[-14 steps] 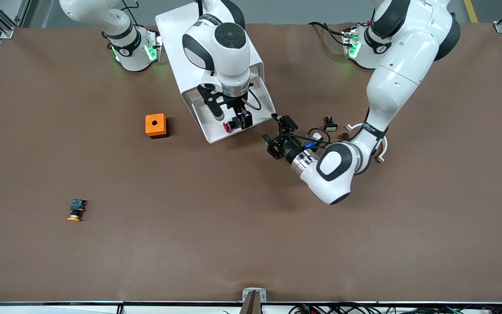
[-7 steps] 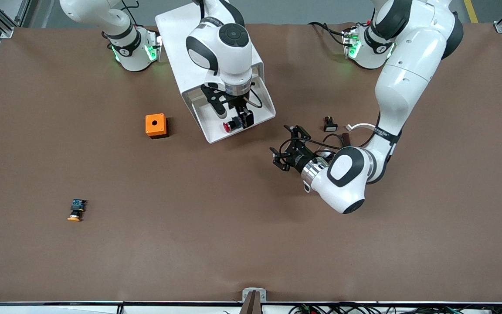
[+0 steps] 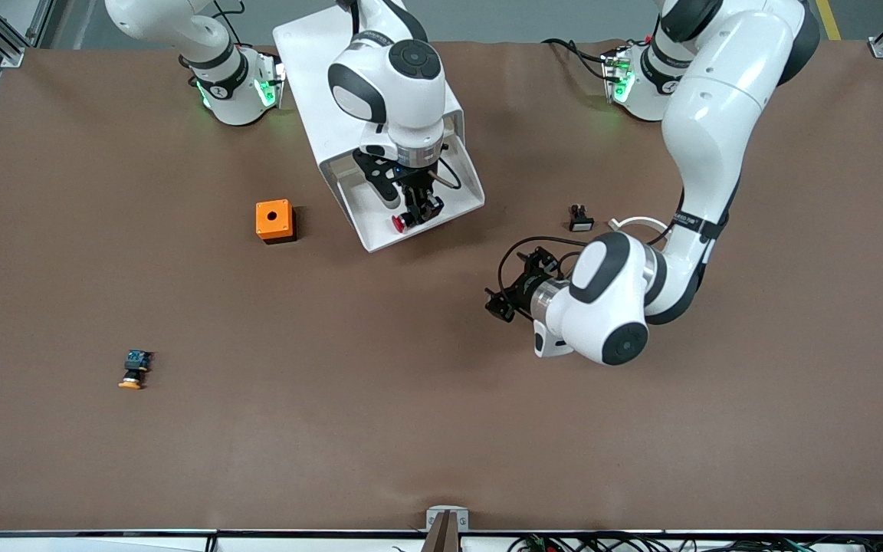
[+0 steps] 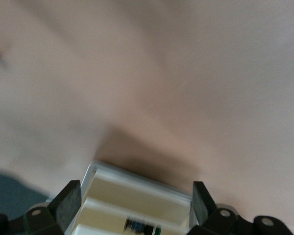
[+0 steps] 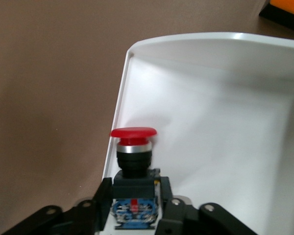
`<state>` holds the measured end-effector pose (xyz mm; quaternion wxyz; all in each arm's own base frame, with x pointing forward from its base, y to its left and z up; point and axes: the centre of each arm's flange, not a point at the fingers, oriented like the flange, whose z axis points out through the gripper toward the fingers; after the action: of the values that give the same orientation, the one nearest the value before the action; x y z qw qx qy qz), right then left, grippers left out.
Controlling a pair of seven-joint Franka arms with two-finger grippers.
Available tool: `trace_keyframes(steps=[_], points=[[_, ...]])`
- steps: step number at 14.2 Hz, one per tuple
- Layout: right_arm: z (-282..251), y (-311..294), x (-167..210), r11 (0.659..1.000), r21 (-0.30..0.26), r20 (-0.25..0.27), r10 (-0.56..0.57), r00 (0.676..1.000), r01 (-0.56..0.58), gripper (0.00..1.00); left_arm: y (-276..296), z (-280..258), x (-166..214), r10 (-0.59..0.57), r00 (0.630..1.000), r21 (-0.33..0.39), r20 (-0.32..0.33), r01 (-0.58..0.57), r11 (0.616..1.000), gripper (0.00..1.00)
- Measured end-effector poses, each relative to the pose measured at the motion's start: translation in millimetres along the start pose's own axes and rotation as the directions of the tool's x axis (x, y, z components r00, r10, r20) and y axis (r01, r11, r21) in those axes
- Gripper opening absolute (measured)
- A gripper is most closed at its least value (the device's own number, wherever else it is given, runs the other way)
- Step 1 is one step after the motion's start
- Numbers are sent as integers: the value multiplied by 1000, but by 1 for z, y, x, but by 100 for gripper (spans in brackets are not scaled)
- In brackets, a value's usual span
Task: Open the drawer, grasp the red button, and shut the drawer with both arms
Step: 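Lift the red button out with the right gripper while the left gripper withdraws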
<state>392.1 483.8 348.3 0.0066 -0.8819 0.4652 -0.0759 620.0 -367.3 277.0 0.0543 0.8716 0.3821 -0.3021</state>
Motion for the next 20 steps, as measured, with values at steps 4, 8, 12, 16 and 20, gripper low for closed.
trace_keyframes(steps=[4,8,12,16,20], points=[[-4,-4,5,1000,8,-3,7,1000,-7,39,20,8,-24,105,972,-38,-208,-116,993,100],[-30,-20,29,1000,-4,-18,-5,1000,5,39,35,11,-51,182,920,-64,-346,-217,974,100],[-71,-29,107,994,-19,39,-109,993,110,39,41,24,-64,233,873,-41,-428,-276,960,100],[-84,-26,213,964,-9,74,-264,962,265,39,37,34,-76,267,848,-40,-458,-319,947,100],[-69,-16,291,895,-10,83,-443,893,445,39,29,46,-104,315,822,-3,-474,-359,933,100]])
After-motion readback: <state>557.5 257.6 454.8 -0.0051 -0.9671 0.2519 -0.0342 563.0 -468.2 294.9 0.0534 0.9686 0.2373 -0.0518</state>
